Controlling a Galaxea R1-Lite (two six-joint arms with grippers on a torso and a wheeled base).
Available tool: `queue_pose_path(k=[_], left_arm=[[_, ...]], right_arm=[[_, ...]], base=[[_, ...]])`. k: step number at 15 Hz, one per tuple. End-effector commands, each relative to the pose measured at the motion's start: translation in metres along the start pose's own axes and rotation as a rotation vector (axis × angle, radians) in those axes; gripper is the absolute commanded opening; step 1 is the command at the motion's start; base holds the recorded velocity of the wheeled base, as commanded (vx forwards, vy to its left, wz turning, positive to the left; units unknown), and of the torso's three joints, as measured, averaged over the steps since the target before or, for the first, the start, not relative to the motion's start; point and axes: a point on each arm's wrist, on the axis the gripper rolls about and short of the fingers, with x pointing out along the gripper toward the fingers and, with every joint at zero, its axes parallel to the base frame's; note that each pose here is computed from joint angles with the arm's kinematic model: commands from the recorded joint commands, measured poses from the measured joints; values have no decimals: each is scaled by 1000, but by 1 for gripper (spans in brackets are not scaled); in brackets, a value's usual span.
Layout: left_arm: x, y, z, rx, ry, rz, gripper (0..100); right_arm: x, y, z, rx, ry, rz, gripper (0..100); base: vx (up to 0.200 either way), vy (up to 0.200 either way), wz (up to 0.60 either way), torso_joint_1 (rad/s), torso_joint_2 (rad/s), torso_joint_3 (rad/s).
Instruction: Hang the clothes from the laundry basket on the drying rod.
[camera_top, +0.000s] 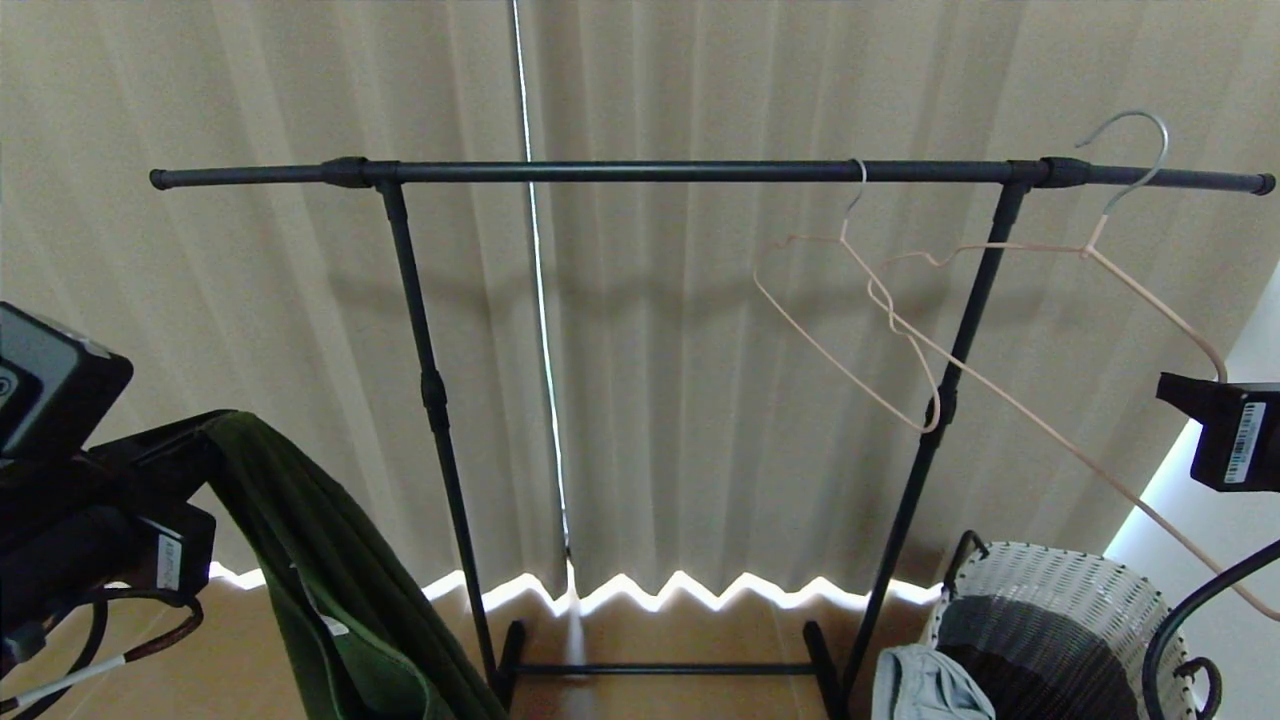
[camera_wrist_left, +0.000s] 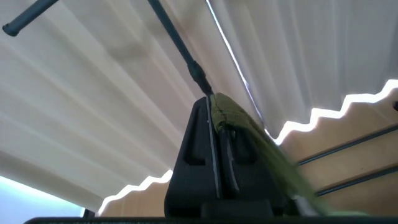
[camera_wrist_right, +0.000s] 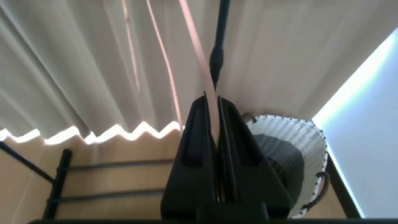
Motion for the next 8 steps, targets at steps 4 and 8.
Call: queue_pose_path(k=[4,8], left_arm=[[1,0,1,1,0,-2,0],[2,0,1,2,1,-4,0]], right_arm=[[-12,-5,2,20,-31,58,0],[-19,-7,5,26,-51,124,0]], base=[[0,0,0,0,0,0],[0,0,0,0,0,0]])
